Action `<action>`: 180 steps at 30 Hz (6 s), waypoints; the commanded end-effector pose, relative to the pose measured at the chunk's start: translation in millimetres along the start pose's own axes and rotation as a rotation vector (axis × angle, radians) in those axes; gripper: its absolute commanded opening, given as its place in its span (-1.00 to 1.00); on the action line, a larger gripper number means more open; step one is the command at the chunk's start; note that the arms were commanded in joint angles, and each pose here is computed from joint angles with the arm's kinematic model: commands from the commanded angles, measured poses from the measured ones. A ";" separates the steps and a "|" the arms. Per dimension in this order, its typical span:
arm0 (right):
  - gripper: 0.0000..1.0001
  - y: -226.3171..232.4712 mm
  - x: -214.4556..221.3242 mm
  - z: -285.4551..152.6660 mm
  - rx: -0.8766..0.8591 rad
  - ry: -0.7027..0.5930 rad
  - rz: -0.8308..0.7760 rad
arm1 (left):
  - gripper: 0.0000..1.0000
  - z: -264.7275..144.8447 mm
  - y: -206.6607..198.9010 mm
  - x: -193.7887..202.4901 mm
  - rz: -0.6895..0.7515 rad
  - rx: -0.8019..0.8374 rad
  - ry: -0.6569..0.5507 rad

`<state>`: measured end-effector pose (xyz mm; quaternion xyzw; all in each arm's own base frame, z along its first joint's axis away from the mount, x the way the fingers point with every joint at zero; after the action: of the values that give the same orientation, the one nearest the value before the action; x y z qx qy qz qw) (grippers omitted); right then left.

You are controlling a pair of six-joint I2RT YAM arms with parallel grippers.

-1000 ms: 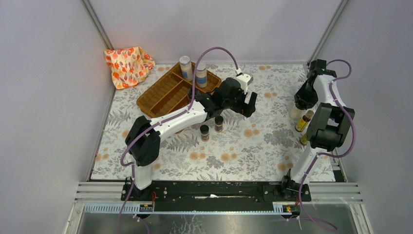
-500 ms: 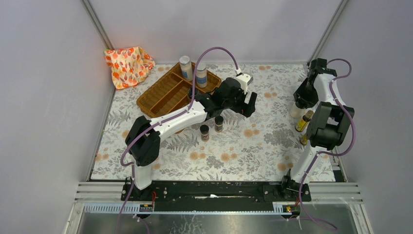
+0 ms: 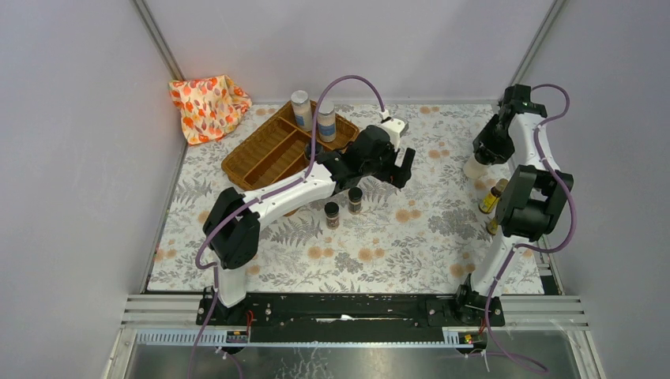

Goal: Organize the condiment bottles
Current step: Pick up the bottle from the corner of the board, then place the bottle at the center of the board, then pick up the bottle from the corner of the board.

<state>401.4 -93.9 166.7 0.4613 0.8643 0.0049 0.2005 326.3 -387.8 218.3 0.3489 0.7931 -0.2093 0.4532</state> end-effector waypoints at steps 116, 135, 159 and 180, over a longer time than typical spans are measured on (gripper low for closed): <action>0.72 -16.2 102.2 -189.6 -0.097 -0.480 -0.149 | 0.98 -132.8 80.4 -15.8 -0.152 -0.328 -0.057; 0.59 -69.0 66.7 -122.4 -0.041 -0.371 0.238 | 0.98 -126.5 79.0 -7.0 -0.136 -0.311 -0.035; 0.48 -71.5 44.1 -73.0 0.022 -0.306 0.310 | 0.98 -128.8 81.6 -6.2 -0.137 -0.331 -0.034; 0.17 -81.9 51.3 -52.4 0.062 -0.272 0.318 | 0.98 -129.1 85.2 -3.6 -0.139 -0.338 -0.028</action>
<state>291.4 -88.1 184.8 0.5876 0.7507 -0.0538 0.2972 311.9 -248.6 286.5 0.2109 0.8369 -0.1123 0.4924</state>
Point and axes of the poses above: each gripper's point midway between its finger pads, its own z axis out along the fingers, its own y axis along the line the jaws close on, x = y × z, the point moved 5 cm from there along -z, back along the fingers, and after that the axes turned 15 degrees about z, right-handed, at the moved point
